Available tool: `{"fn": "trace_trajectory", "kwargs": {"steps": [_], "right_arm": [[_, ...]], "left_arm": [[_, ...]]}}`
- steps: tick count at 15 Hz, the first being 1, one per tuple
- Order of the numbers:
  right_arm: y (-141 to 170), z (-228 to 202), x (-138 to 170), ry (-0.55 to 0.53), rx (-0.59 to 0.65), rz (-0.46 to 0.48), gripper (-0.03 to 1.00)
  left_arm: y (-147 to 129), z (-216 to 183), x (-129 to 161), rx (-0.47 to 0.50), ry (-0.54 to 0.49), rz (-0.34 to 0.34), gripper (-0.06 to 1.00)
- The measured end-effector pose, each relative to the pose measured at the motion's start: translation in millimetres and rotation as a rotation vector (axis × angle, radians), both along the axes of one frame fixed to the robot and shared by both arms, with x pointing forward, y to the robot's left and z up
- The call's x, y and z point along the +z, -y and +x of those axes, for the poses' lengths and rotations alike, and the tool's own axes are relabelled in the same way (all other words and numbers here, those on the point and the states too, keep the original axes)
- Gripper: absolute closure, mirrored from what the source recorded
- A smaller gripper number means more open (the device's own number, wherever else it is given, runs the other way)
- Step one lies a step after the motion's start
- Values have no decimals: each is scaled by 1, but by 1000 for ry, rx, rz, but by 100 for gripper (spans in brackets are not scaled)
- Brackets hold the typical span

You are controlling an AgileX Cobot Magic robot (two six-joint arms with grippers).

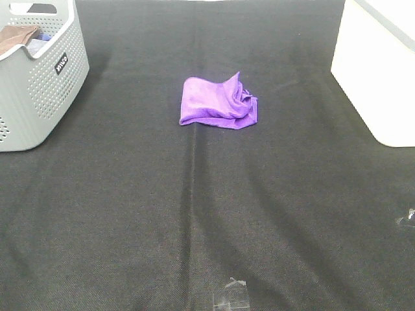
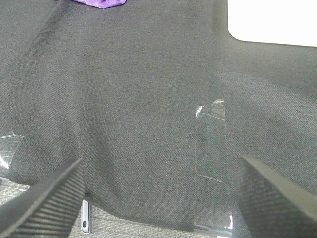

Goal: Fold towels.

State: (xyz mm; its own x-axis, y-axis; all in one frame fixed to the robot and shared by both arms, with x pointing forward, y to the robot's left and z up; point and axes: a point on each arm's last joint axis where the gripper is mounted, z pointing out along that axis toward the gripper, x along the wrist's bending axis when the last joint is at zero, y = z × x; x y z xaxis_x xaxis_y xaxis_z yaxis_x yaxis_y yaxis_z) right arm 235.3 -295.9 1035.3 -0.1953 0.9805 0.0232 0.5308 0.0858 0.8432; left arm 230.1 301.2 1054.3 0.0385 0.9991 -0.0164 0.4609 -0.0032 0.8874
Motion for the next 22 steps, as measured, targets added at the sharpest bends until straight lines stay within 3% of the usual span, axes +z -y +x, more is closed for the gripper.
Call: {"fn": "trace_trajectory", "kwargs": {"steps": [4,8,22], "right_arm": [[0,0,0,0,-5,0,16],[0,1,0,0,-137,0,16],[0,1,0,0,-141,0,16]], "left_arm": [[0,0,0,9,5,-1,18],[1,0,1,83,7,-1,18],[1,0,1,84,7,-1,18]]}}
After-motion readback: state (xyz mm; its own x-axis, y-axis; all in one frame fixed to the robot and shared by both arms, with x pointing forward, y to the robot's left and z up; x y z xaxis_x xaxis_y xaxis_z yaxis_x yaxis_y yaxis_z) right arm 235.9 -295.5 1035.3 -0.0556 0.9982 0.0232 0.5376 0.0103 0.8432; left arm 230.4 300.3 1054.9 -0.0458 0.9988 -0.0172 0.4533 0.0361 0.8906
